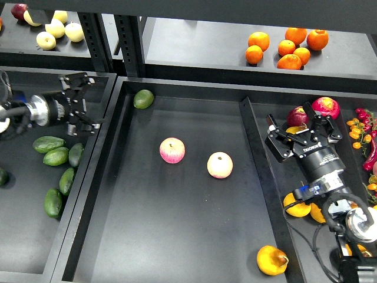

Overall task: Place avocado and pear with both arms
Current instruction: 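Raise the left gripper and withdraw it toward the middle bin, then reach the right gripper down to a yellow pear in its bin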

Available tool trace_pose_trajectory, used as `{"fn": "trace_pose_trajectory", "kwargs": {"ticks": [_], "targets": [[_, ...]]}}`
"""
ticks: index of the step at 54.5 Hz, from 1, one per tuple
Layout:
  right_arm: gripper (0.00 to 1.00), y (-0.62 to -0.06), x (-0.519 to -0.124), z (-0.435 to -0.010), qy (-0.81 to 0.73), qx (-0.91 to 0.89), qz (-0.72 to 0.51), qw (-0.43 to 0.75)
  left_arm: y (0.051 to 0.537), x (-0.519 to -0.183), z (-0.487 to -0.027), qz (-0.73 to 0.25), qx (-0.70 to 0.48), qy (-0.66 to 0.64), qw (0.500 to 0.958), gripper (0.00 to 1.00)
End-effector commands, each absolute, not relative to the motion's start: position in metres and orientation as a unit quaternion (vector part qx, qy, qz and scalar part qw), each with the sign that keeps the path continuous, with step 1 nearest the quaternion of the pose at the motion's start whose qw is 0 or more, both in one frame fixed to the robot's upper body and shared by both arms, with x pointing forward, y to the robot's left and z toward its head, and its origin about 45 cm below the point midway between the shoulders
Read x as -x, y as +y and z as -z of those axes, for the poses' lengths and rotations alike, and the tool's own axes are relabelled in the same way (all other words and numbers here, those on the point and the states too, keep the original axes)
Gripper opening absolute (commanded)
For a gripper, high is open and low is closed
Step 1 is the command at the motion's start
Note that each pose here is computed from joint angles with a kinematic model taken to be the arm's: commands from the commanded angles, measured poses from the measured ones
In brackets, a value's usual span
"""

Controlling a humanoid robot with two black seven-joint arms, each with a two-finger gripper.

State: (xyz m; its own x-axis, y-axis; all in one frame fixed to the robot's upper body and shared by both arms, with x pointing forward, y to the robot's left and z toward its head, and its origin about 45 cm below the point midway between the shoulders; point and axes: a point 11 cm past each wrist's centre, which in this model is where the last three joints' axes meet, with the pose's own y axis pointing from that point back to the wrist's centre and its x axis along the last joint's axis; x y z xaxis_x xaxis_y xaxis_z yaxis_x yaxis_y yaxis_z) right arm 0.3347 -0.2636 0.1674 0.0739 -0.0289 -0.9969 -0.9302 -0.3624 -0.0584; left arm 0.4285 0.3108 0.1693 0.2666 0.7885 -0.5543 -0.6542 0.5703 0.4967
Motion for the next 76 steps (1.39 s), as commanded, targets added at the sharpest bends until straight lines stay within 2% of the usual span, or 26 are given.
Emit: {"fn": "trace_pose_trajectory", "kwargs": {"ticks": [1,19,26,41,65,76], "targets": [[1.00,-0.269,-0.335,-0.168,0.397,0.614,-0.552,0.400,0.280,-0.421,-0.152,-0.436,-0.004,0.446,0.782,0.99],[1.00,-0.267,-0.331,-0.164,0.404,0.641,-0.553,0.346,0.242,-0.410,-0.140,-0.407,0.158,0.512,0.740,0.99],[1.00,-0.274,-0.329,-0.161,0.417,0.669,-0.544,0.288,0.220,-0.398,-0.130,-0.389,0.220,0.542,0.712,0.99],[1.00,-0.285,-0.338,-0.179,0.414,0.726,-0.515,0.192,0.238,-0.378,-0.121,-0.397,0.258,0.548,0.689,0.99],[1.00,-0.286,-0.354,-0.215,0.368,0.822,-0.426,-0.084,0.259,-0.340,-0.097,-0.411,0.302,0.572,0.643,0.99],[1.00,-0.267,-0.350,-0.214,0.315,0.844,-0.388,-0.192,0.264,-0.316,-0.080,-0.420,0.298,0.585,0.627,0.99]]}}
